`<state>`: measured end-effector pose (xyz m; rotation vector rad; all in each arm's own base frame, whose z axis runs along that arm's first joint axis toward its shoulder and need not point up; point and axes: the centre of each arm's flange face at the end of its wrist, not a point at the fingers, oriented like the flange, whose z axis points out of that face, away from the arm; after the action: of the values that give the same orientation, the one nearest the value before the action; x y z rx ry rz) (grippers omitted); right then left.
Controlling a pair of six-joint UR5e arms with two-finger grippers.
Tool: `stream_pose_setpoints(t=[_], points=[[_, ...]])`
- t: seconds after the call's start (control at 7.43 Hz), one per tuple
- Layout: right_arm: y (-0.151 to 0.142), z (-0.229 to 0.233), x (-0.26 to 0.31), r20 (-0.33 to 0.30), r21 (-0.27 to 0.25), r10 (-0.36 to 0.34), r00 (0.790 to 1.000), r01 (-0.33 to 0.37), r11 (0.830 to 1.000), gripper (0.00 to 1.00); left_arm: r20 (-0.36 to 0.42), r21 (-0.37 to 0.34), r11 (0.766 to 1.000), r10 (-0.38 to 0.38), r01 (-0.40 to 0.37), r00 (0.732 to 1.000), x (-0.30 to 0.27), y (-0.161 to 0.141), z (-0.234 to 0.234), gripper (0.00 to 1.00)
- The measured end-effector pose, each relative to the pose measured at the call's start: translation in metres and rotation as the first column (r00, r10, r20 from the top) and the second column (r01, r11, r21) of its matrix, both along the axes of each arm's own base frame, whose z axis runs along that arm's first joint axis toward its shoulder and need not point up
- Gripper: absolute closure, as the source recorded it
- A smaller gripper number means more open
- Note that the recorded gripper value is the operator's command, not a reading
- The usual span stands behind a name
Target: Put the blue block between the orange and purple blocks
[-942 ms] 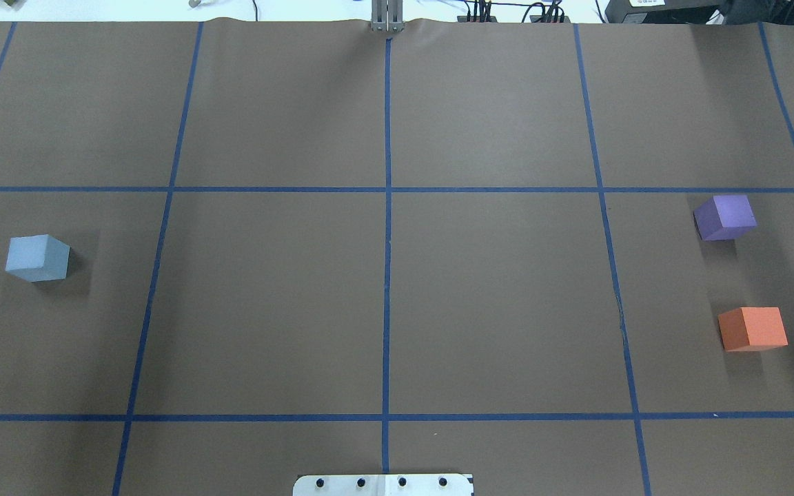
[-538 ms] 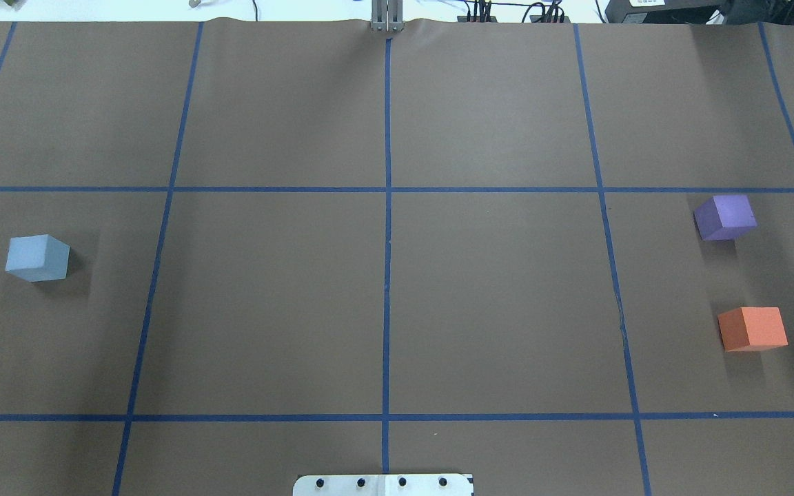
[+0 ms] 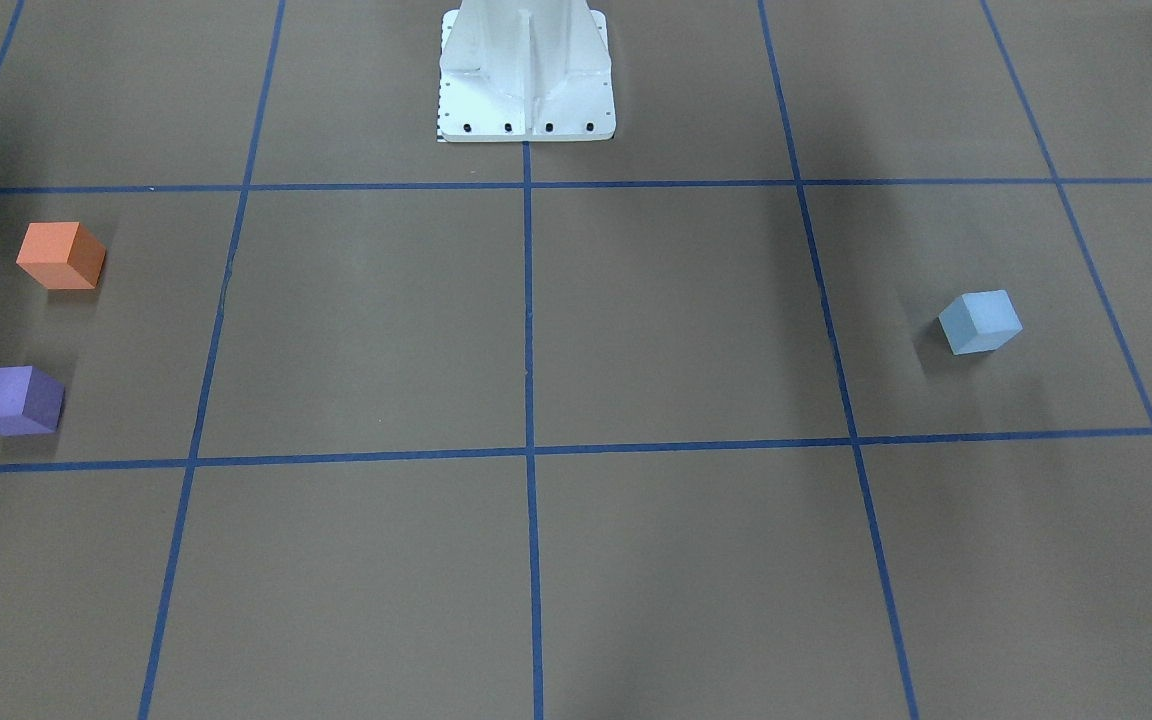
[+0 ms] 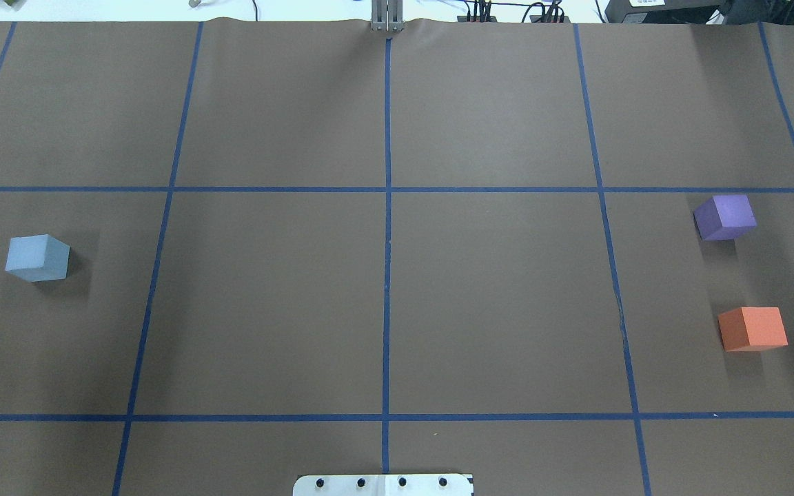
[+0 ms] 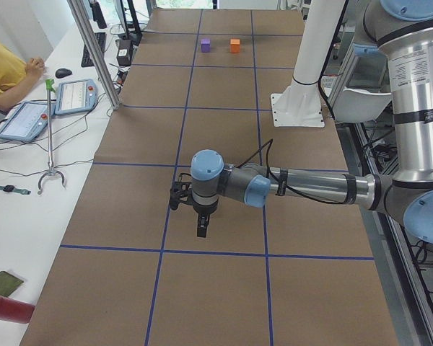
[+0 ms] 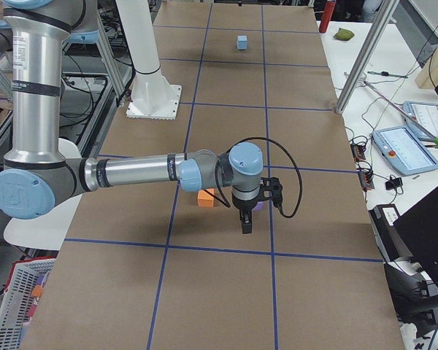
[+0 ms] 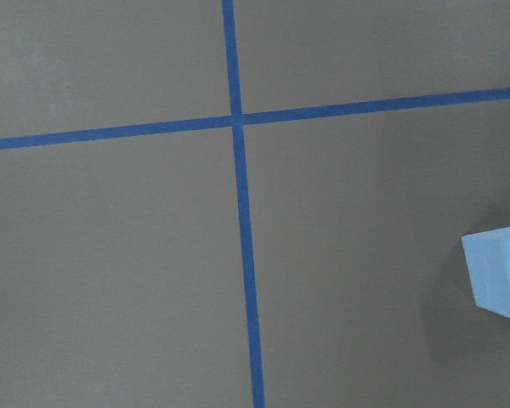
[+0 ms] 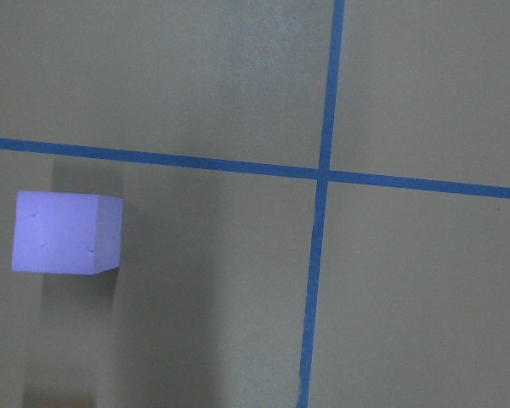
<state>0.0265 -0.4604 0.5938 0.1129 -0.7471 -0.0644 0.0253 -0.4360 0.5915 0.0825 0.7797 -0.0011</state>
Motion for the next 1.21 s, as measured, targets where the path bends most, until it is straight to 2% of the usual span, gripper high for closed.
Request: stream_pose_setpoints(t=[0.27,0.67,1.21], points=[[0.002,0.000,-0.006,0.020,0.008,-0.010,1.000,0.010,1.000,0.00,-0.034,-0.093,0.995,-0.046,0.043,0.998,0.066,-0.025,-0.036,0.00],[0.001,-0.004,-0.024,0.059,0.028,-0.054,0.997,0.052,0.998,0.00,-0.042,-0.163,0.986,-0.029,0.021,0.999,0.163,-0.037,-0.070,0.00],[0.001,-0.006,-0.033,0.064,0.032,-0.069,0.996,0.067,0.997,0.00,-0.004,-0.165,0.986,-0.022,0.021,1.000,0.192,-0.042,-0.034,0.00]])
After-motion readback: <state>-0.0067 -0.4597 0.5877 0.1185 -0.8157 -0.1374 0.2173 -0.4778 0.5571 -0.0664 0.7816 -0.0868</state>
